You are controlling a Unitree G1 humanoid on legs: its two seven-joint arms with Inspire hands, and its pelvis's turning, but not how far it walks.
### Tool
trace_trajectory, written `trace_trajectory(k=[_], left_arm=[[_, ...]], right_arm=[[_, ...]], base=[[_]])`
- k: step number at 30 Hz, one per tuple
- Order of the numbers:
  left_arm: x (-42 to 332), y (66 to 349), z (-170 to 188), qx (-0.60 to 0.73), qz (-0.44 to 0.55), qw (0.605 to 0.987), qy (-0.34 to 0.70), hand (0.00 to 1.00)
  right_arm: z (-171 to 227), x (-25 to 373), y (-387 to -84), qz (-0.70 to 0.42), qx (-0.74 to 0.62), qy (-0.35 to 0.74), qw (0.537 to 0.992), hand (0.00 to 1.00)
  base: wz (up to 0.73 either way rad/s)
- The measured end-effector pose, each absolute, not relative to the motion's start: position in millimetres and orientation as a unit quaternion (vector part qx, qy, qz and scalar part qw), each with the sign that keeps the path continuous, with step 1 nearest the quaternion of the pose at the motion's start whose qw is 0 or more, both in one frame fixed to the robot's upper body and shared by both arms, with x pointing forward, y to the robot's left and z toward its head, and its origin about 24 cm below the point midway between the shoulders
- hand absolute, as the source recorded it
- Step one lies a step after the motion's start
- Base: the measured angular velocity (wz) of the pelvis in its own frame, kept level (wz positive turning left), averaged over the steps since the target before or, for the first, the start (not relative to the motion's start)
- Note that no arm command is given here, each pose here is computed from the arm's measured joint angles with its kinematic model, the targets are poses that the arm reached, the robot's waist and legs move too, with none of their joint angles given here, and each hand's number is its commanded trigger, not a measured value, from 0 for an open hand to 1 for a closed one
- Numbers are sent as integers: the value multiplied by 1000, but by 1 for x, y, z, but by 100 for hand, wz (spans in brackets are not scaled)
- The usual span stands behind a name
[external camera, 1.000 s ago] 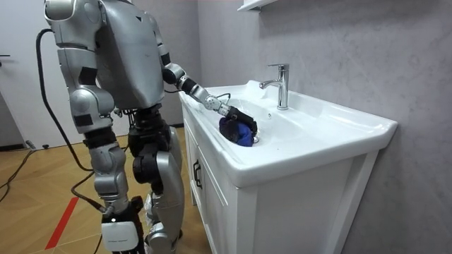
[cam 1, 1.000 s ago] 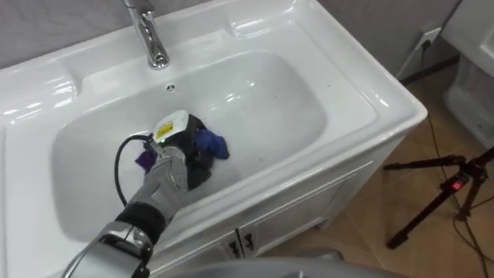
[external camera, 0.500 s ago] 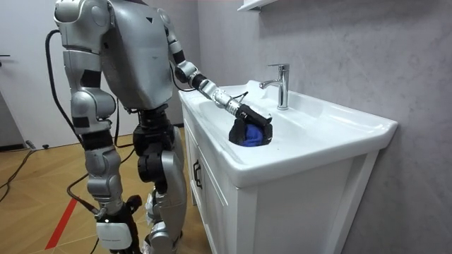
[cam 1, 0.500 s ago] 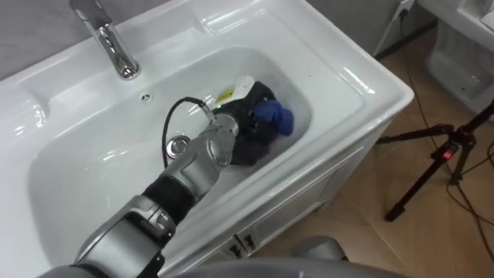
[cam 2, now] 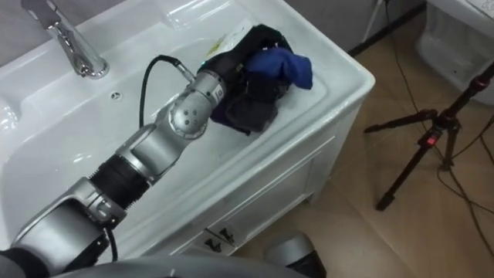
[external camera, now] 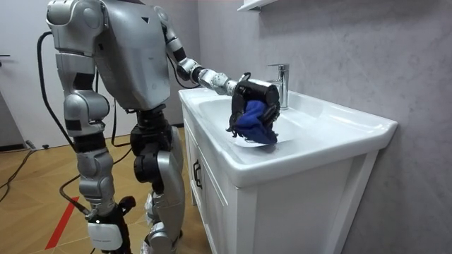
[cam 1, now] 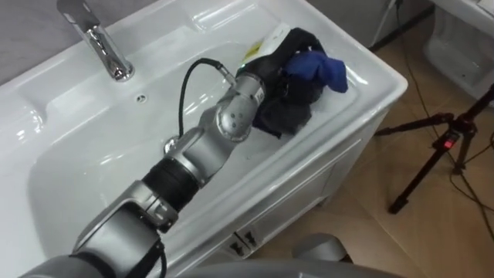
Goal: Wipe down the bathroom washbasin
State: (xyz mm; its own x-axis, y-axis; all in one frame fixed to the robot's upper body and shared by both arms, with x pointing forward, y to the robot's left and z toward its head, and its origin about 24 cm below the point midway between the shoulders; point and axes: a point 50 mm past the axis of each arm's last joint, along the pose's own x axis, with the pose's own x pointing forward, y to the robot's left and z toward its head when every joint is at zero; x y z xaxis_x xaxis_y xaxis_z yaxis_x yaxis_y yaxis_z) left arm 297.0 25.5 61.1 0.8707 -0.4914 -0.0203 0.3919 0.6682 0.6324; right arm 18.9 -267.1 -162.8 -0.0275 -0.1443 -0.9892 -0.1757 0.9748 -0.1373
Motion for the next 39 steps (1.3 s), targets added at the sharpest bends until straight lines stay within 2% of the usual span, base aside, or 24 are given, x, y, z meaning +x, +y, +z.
trace_trajectory(k=[7,13,18,23,31,39], left_arm=[[300,35,53,346,-238,906,-61,100],[301,61,15,394,-223,891,22,100],[286,101,-34,427,-192,873,139,100],[261,140,-63,426,-150,865,216,100],[250,169,-77,425,-91,863,258,100],[229,195,-88,460,-53,840,282,100]], right_arm=[[-163,16,-268,6,-113,719,686,0],[-163,13,-267,5,-110,724,681,0],[-164,16,-265,0,-116,721,684,0],[-164,15,-264,-7,-126,716,687,0],[-164,16,-264,-17,-131,712,690,0],[-164,7,-266,-26,-132,725,676,0]], base=[[-5],[-2],[-6],[2],[8],[5]])
